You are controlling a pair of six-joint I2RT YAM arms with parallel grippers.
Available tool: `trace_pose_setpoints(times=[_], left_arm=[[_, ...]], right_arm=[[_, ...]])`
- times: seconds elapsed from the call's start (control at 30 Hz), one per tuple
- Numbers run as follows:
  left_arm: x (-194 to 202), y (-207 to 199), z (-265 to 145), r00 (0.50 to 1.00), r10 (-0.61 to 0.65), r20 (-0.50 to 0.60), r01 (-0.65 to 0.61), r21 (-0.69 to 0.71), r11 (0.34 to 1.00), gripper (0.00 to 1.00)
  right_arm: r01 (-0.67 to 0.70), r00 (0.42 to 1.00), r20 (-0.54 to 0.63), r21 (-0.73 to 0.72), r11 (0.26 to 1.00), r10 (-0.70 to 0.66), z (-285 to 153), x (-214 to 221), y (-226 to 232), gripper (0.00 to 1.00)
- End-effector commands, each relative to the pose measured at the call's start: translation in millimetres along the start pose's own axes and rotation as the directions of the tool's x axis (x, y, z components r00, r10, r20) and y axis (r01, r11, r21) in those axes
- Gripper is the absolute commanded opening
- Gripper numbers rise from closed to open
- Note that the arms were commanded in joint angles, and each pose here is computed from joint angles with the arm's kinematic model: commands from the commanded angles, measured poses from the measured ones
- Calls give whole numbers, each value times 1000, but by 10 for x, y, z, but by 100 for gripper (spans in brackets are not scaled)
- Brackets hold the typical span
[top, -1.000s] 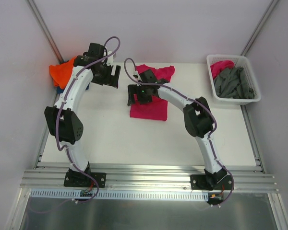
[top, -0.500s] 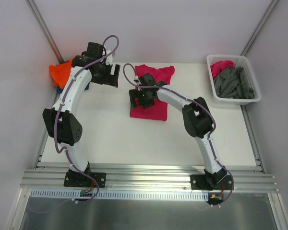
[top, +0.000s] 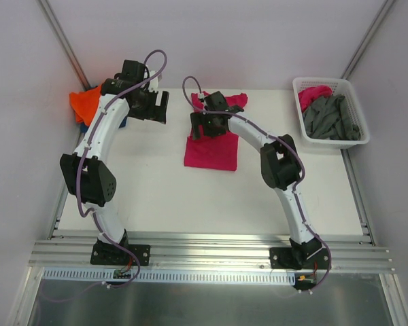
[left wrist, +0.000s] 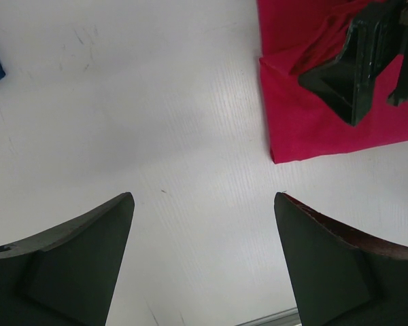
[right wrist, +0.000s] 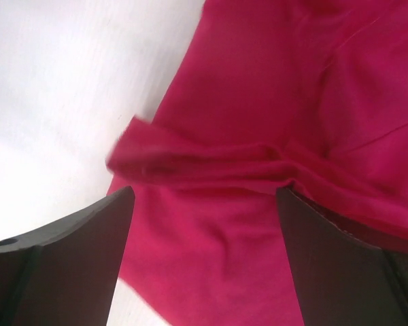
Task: Fold and stack the t-shirts
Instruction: Fold the tshirt
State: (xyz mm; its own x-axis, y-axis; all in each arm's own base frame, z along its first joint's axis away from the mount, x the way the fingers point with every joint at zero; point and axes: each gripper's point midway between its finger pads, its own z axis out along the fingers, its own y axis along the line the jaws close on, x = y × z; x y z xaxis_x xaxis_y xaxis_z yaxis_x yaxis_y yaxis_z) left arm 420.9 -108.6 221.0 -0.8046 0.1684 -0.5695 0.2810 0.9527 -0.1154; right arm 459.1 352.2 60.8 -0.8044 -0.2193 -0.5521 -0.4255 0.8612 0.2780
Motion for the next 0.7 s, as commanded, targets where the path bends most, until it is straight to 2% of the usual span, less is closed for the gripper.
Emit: trace_pose_setpoints(times=[0.0,0.1,0.27,0.47,0.57,0.67], left_arm=[[-29,8,-192,999,-12,38,12,-1,1000,86],[8,-1,-182,999,-16,29,16,4,1000,85],[35,-17,-178,1000,-17,23,17,13,1000,85],[63,-94,-241,1000,-10,30,8,52,999,85],[215,-173,-117,1000,-11,-25,14,109,994,83],[403,-285,116,994,-17,-110,39,195,980,68]], right_arm=[[30,991,131,64,997,-38,-83,-493,-257,90],[52,978,197,90,995,-69,-140,-731,-348,90],[70,969,230,98,993,-91,-226,-848,-322,90],[77,961,259,75,994,-94,-703,-904,-169,90],[32,978,204,51,998,-42,-917,-662,-127,90],[-24,993,117,23,999,21,-1037,-236,-110,90]])
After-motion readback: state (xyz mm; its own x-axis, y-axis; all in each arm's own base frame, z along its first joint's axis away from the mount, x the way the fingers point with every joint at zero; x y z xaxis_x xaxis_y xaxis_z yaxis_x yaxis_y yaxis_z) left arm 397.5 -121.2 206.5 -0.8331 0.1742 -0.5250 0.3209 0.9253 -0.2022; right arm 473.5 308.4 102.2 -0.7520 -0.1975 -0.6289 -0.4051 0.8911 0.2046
